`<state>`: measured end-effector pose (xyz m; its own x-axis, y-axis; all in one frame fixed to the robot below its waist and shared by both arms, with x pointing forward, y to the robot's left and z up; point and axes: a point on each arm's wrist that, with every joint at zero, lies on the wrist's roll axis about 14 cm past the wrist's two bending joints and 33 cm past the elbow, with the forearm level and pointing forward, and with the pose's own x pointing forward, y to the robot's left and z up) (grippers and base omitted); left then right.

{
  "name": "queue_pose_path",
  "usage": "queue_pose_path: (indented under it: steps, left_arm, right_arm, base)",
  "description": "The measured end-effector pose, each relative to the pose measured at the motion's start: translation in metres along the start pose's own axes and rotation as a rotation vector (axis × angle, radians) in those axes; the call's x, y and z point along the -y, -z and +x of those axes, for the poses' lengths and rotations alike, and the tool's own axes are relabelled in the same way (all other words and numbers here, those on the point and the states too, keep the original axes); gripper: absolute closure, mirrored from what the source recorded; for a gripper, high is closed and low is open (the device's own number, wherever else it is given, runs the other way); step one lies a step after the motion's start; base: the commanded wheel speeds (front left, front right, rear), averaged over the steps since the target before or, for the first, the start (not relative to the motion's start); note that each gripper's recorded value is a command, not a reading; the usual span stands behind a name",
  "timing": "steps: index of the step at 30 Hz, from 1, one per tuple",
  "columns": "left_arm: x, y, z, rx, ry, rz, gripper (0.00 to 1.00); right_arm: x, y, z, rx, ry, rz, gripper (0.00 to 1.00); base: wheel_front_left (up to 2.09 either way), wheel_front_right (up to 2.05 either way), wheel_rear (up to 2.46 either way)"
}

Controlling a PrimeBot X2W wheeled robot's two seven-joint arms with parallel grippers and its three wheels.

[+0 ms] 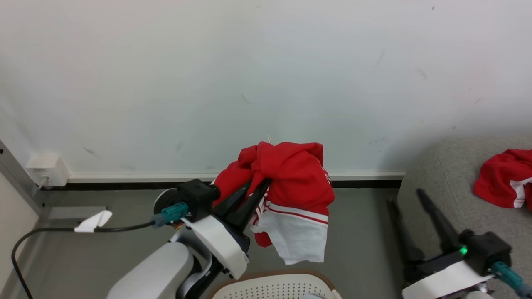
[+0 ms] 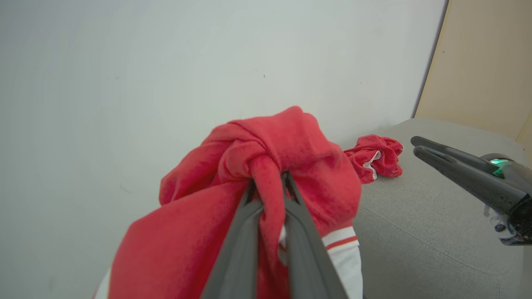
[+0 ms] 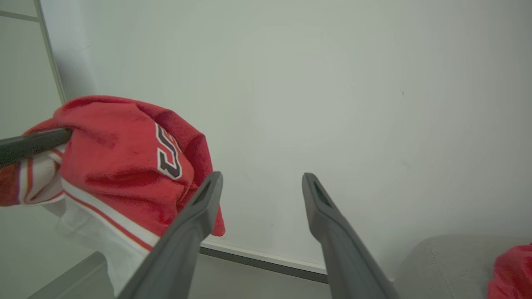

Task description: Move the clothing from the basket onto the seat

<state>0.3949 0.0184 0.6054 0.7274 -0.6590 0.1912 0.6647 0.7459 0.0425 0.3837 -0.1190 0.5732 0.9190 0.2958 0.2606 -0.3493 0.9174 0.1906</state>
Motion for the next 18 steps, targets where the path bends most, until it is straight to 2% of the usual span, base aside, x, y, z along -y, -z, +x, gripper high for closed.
queue_pose_path:
  steps: [9,18]
  left_arm:
    - [0.009,0.004,0.000,-0.011,0.027,-0.015,1.00]
    - [0.021,-0.005,-0.003,-0.002,0.052,-0.015,1.00]
  right_arm:
    - [-0.059,0.044,0.005,-0.160,-0.219,0.035,0.00]
    - [-0.090,0.080,0.010,-0.324,-0.343,0.096,0.00]
  base:
    - [0.00,0.00,0.00]
    - [0.00,0.00,0.00]
